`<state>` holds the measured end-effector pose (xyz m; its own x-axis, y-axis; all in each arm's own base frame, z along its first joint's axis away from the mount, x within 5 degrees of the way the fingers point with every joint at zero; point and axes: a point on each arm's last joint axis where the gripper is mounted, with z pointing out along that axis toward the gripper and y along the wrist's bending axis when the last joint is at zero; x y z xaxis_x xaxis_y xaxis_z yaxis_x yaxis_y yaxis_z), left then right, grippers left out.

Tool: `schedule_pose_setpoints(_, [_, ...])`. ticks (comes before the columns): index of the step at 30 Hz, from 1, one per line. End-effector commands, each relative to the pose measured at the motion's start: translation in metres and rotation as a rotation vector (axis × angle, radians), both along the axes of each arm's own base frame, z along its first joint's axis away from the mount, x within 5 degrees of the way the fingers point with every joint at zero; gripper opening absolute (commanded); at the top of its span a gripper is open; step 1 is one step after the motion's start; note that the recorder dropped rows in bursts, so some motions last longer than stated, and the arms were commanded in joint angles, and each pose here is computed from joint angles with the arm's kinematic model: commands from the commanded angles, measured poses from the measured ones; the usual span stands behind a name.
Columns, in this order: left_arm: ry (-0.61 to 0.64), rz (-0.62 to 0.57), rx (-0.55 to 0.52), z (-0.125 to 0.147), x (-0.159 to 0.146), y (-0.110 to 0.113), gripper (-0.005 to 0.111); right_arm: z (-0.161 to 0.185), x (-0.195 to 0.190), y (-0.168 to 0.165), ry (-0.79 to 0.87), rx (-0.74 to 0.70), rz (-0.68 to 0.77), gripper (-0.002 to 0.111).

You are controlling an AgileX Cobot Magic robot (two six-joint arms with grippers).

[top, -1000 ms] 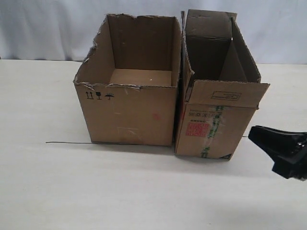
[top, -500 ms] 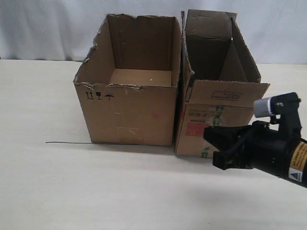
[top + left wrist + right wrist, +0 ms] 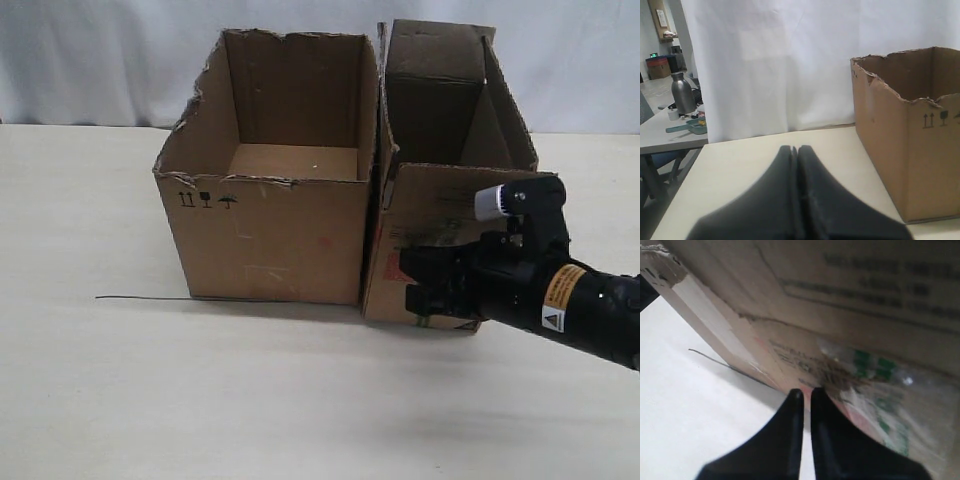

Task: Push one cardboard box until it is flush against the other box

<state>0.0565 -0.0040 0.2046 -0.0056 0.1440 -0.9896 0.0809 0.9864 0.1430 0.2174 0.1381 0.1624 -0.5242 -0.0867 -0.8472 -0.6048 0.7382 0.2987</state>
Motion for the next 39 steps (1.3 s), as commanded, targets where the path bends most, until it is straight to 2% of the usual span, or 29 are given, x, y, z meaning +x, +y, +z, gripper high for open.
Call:
schedule_pose_setpoints(1, [-0.014,-0.001,0.0,0.0,0.0,0.0,0.0,-0.001,0.011,0.006,-0.023,0.0,0.01,0.005])
schedule_pose_setpoints(7, [-0.014,-0.001,0.0,0.0,0.0,0.0,0.0,-0.002,0.018,0.009,-0.027,-0.004,0.01,0.005])
schedule_pose_setpoints(11, [-0.006,0.0,0.001,0.0,0.0,0.0,0.0,0.008,0.011,0.012,-0.038,0.01,0.076,0.005])
schedule_pose_setpoints(16, [-0.009,0.0,0.001,0.0,0.0,0.0,0.0,0.039,-0.004,0.01,-0.082,0.071,0.131,0.005])
schedule_pose_setpoints(19, [-0.009,0.0,0.001,0.0,0.0,0.0,0.0,0.081,-0.028,0.003,-0.171,0.125,0.176,0.005])
schedule_pose_setpoints(20, [-0.009,0.0,0.001,0.0,0.0,0.0,0.0,0.088,-0.031,-0.001,-0.191,0.121,0.153,0.005])
schedule_pose_setpoints(22, [-0.009,0.0,0.001,0.0,0.0,0.0,0.0,0.112,-0.034,-0.023,-0.281,0.115,-0.019,0.005])
schedule_pose_setpoints(23, [-0.009,0.0,0.001,0.0,0.0,0.0,0.0,0.122,-0.026,-0.045,-0.322,0.103,-0.199,0.005])
schedule_pose_setpoints(26, [-0.009,0.0,0.001,0.0,0.0,0.0,0.0,0.129,0.007,-0.094,-0.318,0.12,-0.507,0.005])
schedule_pose_setpoints(28, [-0.009,0.0,0.001,0.0,0.0,0.0,0.0,0.117,0.039,-0.123,-0.235,0.117,-0.644,0.005])
schedule_pose_setpoints(29, [-0.009,0.0,0.001,0.0,0.0,0.0,0.0,0.099,0.059,-0.134,-0.158,0.097,-0.677,0.005])
schedule_pose_setpoints(30, [-0.009,0.0,0.001,0.0,0.0,0.0,0.0,0.082,0.078,-0.142,-0.098,0.082,-0.672,0.005])
schedule_pose_setpoints(32, [-0.009,0.0,0.001,0.0,0.0,0.0,0.0,0.048,0.115,-0.153,0.008,0.145,-0.631,0.005])
schedule_pose_setpoints(36, [-0.009,0.0,0.001,0.0,0.0,0.0,0.0,0.008,0.161,-0.154,0.082,0.299,-0.509,0.005])
schedule_pose_setpoints(39, [-0.014,-0.001,0.0,0.0,0.0,0.0,0.0,-0.019,0.19,-0.153,0.138,0.364,-0.473,0.005])
